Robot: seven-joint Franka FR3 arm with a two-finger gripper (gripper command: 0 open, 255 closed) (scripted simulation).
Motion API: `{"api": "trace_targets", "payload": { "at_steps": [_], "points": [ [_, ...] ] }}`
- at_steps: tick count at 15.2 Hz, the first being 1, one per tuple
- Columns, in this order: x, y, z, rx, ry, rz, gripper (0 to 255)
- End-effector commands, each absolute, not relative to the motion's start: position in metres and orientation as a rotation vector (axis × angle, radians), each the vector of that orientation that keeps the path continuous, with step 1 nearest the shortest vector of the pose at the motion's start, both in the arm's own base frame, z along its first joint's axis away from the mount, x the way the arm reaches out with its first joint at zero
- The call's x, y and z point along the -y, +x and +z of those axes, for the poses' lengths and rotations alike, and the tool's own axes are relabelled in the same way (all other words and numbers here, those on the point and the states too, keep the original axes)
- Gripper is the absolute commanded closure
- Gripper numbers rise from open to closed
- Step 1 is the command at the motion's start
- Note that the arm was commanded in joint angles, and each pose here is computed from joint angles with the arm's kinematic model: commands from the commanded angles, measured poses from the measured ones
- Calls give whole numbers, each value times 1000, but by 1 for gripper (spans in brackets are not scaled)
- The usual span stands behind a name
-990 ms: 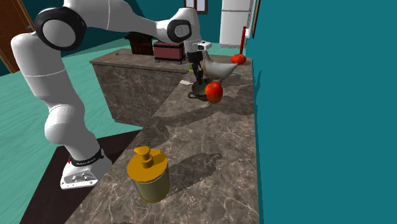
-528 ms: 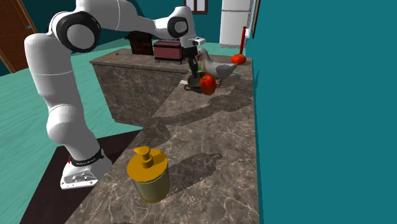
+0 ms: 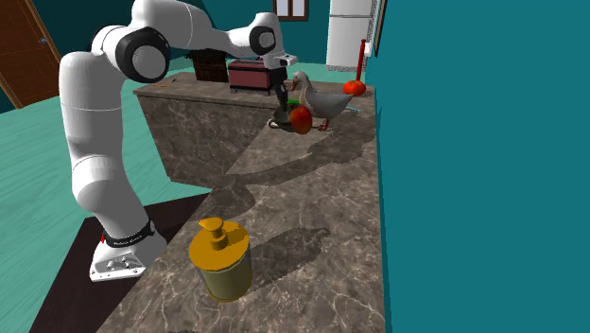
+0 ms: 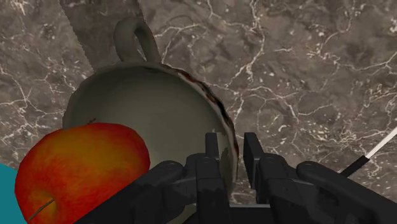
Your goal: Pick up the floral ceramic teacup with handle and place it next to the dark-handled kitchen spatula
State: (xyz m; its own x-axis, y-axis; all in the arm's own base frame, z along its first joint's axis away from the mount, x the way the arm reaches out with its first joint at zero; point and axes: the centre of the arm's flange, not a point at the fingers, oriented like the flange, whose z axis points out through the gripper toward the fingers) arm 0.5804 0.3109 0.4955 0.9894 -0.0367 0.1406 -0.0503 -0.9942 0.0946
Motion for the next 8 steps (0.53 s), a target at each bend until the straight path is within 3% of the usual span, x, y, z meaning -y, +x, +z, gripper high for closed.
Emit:
{"api": "trace_targets", "payload": {
  "at_steps": [1, 8],
  "points": [
    [-312, 581, 486, 68, 3036, 214, 255],
    [-312, 581, 449, 68, 3036, 214, 255]
  ]
}}
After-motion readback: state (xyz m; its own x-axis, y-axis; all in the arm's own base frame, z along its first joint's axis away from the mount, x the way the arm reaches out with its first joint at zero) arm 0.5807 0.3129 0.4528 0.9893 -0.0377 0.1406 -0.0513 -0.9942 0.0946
